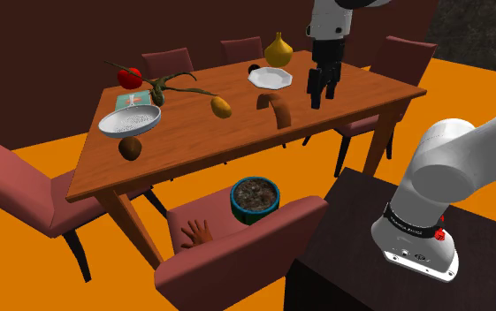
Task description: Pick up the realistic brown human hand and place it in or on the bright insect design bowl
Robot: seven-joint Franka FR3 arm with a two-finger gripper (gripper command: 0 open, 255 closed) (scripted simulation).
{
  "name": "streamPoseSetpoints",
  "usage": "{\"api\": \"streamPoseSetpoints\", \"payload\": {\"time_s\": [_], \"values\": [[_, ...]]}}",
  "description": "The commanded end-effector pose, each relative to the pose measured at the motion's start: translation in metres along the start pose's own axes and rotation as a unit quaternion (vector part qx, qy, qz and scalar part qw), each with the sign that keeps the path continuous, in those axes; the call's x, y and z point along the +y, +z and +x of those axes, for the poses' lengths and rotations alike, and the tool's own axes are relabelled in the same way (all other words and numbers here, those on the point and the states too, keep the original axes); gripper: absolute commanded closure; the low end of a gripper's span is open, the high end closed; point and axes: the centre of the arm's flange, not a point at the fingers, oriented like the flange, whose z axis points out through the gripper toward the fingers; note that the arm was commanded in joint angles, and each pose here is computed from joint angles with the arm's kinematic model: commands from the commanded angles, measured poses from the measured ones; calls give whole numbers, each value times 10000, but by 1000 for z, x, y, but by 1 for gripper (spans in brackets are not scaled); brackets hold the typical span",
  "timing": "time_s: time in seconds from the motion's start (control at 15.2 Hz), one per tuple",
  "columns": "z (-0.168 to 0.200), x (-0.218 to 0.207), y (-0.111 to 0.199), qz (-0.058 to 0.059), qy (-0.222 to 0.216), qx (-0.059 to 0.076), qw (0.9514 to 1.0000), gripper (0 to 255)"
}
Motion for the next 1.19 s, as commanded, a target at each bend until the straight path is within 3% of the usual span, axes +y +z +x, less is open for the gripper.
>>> {"api": "streamPoseSetpoints", "payload": {"time_s": [0.0, 1.12], "values": [[0, 0, 0, 0, 0, 0, 10000, 0], [79, -138, 160, -82, 367, 28, 9993, 0]]}}
